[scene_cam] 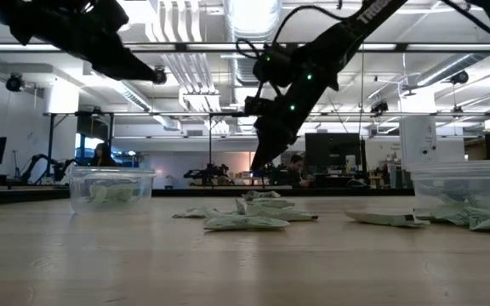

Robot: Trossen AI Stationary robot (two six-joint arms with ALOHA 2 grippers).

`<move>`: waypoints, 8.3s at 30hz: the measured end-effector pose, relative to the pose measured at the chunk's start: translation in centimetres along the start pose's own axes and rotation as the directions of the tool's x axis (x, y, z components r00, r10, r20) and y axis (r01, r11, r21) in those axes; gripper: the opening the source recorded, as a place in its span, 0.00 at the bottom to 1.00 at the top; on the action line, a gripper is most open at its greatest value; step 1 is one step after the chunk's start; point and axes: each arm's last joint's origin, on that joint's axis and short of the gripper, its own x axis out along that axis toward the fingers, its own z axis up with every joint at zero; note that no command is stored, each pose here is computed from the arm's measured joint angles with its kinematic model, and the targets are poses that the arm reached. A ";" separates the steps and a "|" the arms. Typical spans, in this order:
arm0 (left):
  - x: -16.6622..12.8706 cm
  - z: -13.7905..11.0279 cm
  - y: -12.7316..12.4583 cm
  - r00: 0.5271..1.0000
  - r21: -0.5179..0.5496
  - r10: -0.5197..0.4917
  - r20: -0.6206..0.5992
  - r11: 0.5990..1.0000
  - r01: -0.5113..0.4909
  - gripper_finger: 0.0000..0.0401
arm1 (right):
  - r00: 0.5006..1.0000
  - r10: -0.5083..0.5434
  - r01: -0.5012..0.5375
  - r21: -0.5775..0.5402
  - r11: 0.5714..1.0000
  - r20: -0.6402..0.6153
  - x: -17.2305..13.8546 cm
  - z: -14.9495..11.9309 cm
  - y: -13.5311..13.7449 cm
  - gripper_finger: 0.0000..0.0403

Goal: Pick and place Stevia / Truvia into bins
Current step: Put the stevia packet into the round transparent container

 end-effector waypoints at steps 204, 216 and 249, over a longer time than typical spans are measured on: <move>2.9 -0.7 0.4 0.998 0.075 0.027 -0.059 0.997 -0.022 0.41 | 0.950 -0.039 0.158 0.370 0.915 -0.311 4.6 0.7 -14.0 0.47; 2.9 -0.7 0.4 0.998 0.075 0.027 -0.060 0.997 -0.022 0.41 | 0.944 -0.032 0.166 0.387 0.907 -0.329 5.7 0.0 -14.1 0.55; 2.9 -0.7 0.4 0.998 0.074 0.026 -0.061 0.997 -0.022 0.41 | 0.931 -0.020 0.161 0.360 0.919 -0.365 5.3 -0.3 -14.1 0.03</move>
